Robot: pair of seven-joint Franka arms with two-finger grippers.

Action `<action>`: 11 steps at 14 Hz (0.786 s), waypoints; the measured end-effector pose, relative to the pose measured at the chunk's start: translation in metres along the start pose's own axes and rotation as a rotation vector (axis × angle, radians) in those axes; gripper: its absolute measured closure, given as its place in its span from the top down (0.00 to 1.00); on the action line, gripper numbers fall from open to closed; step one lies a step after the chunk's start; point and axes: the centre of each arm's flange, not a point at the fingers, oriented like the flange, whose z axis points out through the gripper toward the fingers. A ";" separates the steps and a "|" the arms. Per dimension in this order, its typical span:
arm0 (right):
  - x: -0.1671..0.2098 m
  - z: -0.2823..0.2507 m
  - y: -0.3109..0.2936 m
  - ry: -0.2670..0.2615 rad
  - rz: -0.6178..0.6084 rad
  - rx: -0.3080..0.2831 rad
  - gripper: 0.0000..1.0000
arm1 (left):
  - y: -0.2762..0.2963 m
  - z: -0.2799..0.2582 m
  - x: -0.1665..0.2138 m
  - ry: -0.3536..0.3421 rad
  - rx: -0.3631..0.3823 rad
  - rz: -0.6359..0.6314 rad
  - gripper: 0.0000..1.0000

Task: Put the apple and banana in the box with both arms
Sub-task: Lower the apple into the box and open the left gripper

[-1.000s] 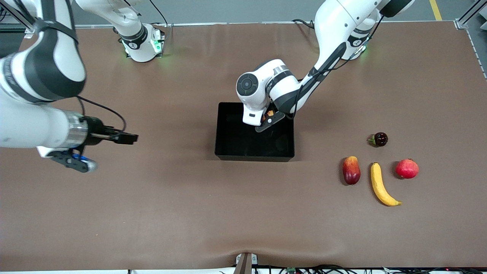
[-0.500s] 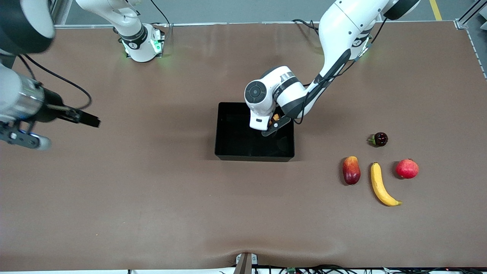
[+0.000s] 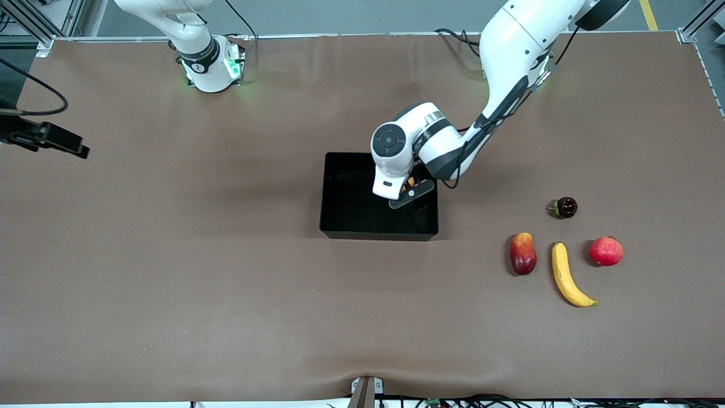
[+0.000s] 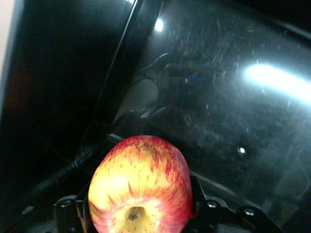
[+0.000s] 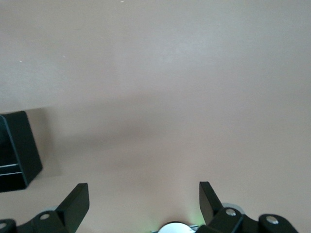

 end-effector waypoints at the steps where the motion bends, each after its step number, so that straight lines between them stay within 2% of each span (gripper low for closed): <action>1: -0.004 -0.002 0.014 0.002 0.003 0.003 1.00 | -0.004 0.000 0.008 -0.003 -0.005 0.029 0.75; 4: -0.020 -0.010 0.035 0.012 0.019 0.010 1.00 | -0.005 -0.002 0.010 -0.009 -0.012 0.094 0.75; 8: -0.045 -0.009 0.026 0.024 -0.008 0.015 1.00 | -0.005 0.003 0.001 -0.016 -0.002 0.125 0.75; 11: -0.049 -0.018 0.019 0.064 -0.056 -0.023 1.00 | -0.007 0.008 -0.001 -0.020 0.007 0.132 0.75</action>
